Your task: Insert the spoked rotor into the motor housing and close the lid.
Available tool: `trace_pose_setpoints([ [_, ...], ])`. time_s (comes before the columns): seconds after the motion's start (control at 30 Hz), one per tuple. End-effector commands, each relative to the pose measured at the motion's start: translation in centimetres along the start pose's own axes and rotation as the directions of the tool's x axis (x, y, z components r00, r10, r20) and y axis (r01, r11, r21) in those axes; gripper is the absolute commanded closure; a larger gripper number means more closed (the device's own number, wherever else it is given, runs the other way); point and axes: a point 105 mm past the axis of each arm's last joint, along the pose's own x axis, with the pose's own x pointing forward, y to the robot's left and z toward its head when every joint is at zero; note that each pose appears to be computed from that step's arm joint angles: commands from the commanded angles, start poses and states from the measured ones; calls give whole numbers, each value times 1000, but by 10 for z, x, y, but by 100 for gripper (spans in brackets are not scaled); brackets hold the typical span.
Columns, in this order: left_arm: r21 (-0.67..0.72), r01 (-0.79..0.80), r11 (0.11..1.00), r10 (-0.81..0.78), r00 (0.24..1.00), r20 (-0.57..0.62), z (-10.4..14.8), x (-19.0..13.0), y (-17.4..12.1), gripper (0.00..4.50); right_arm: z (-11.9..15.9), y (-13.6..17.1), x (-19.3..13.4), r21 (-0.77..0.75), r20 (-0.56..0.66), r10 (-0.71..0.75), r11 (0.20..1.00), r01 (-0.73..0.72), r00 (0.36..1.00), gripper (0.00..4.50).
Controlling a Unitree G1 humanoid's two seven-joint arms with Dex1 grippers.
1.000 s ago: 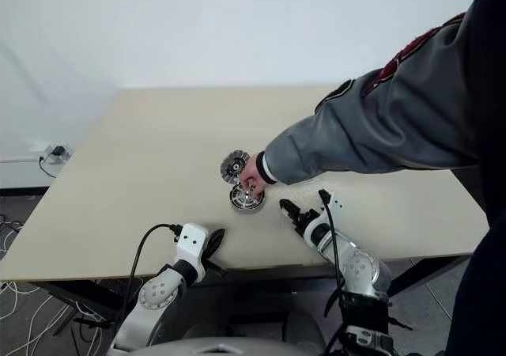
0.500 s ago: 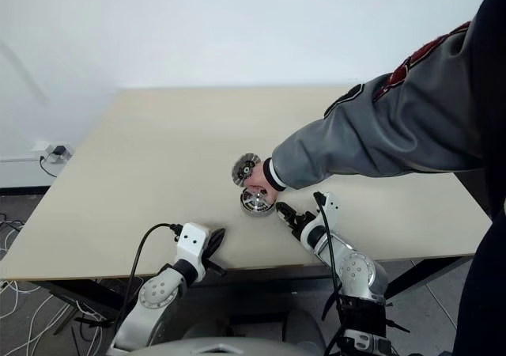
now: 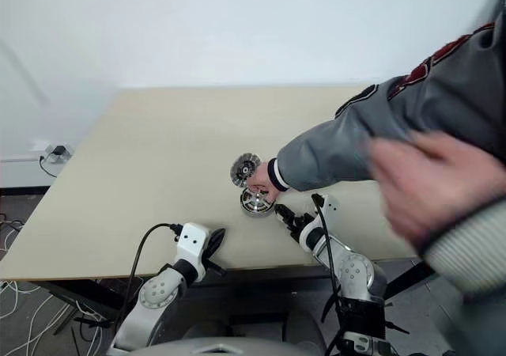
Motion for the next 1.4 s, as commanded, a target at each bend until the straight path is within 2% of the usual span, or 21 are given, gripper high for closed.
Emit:
trace_pose_setpoints([
  [0.03,9,6,1000,-7,998,60,16,2,-1,450,9,11,-1,-29,31,32,999,-31,999,4],
  [1.4,1,4,1000,-4,998,57,15,1,-1,450,5,13,0,-46,14,31,998,-30,999,4],
])
